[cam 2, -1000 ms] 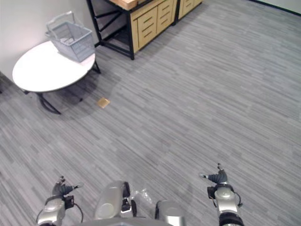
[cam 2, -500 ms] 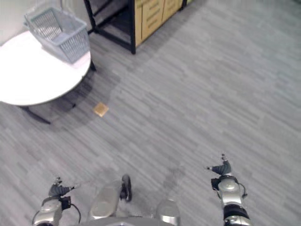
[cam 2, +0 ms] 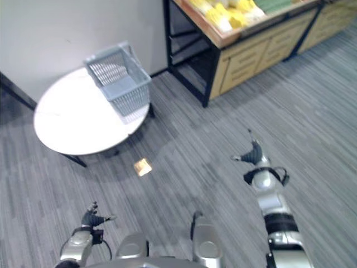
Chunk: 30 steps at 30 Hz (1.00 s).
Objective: Pick vegetable in the basket
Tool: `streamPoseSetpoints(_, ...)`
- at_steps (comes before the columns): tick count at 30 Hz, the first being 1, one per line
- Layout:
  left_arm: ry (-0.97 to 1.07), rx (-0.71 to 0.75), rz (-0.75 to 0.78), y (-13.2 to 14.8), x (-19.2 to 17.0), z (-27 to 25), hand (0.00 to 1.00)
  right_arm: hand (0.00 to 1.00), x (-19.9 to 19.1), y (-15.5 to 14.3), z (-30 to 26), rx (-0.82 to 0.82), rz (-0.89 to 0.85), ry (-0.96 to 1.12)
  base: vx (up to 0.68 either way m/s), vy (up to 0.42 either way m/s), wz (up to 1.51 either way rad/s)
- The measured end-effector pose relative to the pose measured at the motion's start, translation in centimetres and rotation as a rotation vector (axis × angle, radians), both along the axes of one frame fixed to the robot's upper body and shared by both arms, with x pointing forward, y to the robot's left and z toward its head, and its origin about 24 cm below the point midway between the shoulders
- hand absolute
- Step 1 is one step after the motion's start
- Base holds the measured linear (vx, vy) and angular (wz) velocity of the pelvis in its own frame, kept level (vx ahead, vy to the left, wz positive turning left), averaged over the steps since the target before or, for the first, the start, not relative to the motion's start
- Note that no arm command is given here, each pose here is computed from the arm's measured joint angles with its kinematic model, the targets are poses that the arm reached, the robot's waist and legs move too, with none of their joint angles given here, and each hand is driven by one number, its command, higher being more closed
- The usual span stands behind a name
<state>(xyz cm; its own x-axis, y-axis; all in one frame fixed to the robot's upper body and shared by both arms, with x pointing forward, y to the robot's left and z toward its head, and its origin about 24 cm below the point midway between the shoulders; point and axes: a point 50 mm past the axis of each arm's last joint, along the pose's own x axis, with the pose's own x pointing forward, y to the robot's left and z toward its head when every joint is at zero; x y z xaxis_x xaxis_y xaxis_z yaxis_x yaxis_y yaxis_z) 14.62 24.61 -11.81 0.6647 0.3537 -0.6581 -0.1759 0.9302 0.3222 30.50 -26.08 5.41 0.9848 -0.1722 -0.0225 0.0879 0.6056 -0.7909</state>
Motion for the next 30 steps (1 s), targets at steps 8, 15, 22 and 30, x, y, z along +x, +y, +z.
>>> streamPoseSetpoints(8, -0.002, -0.001, 0.024, 0.2, -0.8, 0.0, 0.0, 0.0, 3.9, 1.6, 6.1, -0.16, 0.113, -0.14, 0.47, 0.046, 0.51)
streamPoseSetpoints(15, 0.089, -0.032, 0.039, -0.8, -2.6, -1.4, 0.0, 0.0, 4.9, 2.8, 7.9, -0.213, 0.158, -0.194, 0.58, 0.264, 0.58)
streamPoseSetpoints(22, 0.087, 0.02, -0.027, -0.1, -1.3, -0.9, 0.0, 0.0, 5.6, 4.2, 9.4, -0.237, 0.209, -0.244, 0.4, -0.068, 0.84)
streamPoseSetpoints(30, 0.077, 0.008, -0.085, -1.4, -0.8, -1.0, 0.0, 0.0, 6.3, 5.0, 8.7, -0.277, 0.239, -0.185, 0.25, -0.265, 0.37)
